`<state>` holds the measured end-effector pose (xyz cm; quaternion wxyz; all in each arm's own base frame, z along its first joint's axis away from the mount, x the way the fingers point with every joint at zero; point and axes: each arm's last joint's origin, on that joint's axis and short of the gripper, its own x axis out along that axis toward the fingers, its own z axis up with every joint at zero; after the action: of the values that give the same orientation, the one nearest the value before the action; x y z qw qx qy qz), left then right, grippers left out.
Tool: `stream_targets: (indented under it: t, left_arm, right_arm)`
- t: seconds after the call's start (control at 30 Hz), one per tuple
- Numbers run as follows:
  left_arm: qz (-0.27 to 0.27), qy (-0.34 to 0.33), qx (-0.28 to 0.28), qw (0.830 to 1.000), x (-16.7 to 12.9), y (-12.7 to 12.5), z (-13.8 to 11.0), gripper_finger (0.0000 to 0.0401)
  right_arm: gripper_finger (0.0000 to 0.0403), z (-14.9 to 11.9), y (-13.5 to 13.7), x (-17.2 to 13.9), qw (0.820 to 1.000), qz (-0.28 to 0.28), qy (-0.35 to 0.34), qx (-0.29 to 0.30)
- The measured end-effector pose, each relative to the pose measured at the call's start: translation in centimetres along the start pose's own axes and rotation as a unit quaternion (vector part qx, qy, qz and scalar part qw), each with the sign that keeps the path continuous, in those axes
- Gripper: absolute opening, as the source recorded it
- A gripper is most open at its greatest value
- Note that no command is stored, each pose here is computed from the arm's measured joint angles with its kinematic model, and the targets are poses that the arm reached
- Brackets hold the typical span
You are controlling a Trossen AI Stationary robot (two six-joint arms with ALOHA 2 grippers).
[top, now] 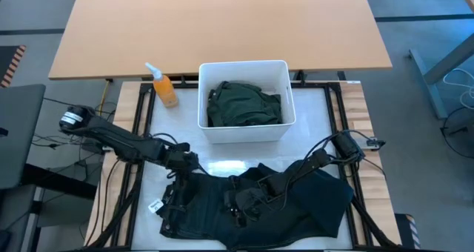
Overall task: Fold laundry
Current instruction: Fold the dark blue jeans
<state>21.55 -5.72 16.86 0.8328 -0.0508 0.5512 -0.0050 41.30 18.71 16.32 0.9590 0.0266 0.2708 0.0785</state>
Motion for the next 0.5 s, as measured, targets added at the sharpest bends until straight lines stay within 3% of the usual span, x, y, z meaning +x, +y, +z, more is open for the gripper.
stream_targets:
  t: [0.27,0.37,0.5]
  left_arm:
    - [-0.039,0.111,0.006,0.993,4.0,0.2,0.1,0.0180]
    - [-0.024,0.140,0.015,0.990,3.9,0.2,0.3,0.0127]
    - [-0.023,0.135,0.028,0.990,2.1,0.1,1.1,0.0023]
  right_arm:
    - [0.0187,-0.1,0.0,0.0,1.000,-0.002,0.006,-0.001]
    - [0.0186,-0.1,0.1,-0.3,1.000,-0.002,0.013,0.002]
    - [0.0176,0.6,0.6,-1.8,1.000,-0.003,0.030,-0.005]
